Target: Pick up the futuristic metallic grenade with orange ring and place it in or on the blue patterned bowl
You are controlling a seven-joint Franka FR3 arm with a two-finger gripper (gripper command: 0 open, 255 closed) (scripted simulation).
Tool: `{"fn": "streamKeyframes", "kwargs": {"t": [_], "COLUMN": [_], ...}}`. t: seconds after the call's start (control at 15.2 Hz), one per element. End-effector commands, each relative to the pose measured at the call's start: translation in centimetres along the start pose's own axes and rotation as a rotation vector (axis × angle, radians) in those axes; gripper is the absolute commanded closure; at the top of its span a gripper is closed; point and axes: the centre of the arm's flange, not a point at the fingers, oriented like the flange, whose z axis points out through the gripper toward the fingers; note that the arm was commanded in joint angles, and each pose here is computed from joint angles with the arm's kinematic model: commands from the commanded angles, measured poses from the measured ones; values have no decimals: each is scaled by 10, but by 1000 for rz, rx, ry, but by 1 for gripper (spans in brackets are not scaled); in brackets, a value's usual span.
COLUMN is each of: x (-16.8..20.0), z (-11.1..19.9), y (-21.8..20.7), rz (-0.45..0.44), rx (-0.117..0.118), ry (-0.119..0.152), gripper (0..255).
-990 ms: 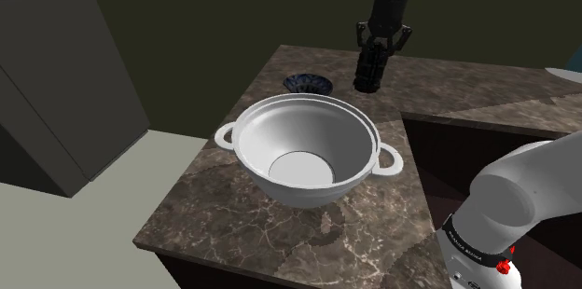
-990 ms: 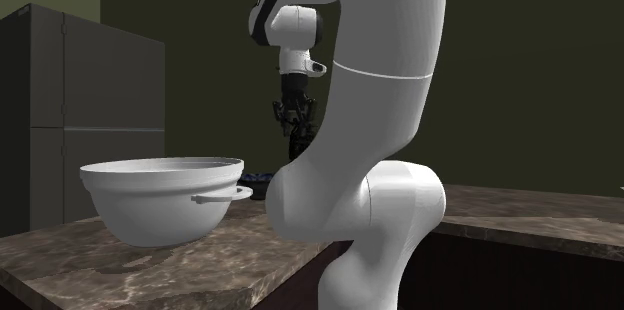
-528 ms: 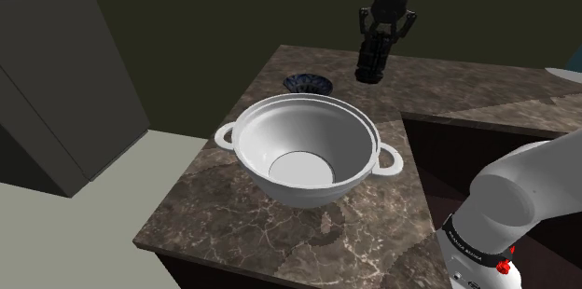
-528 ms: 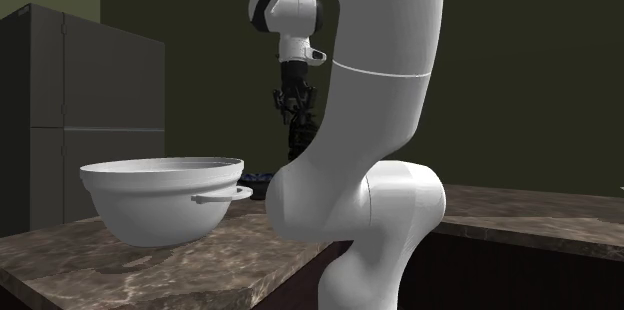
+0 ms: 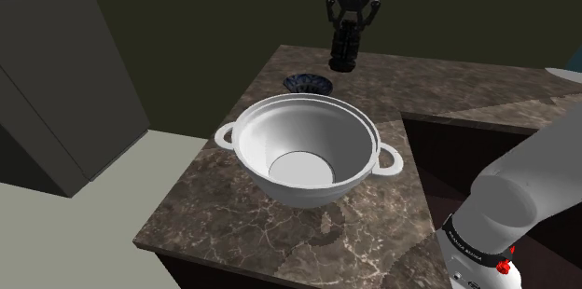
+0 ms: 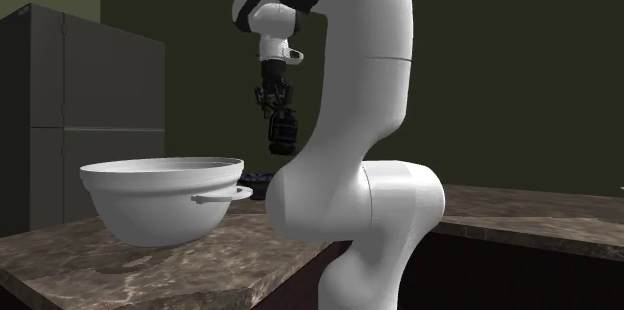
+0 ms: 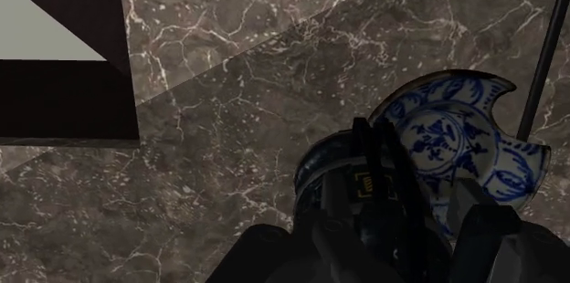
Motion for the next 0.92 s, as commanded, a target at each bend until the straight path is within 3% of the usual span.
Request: {"fn": "streamKeyframes", "kwargs": {"t": [0.0,0.4,0.86], "x": [8,29,29], "z": [-8,-27,10], "y": [-24,-109,-109], "rz": [1,1,1], "rx": [2,2,2], "ry": [0,0,0], "gripper": [255,255,255]}}
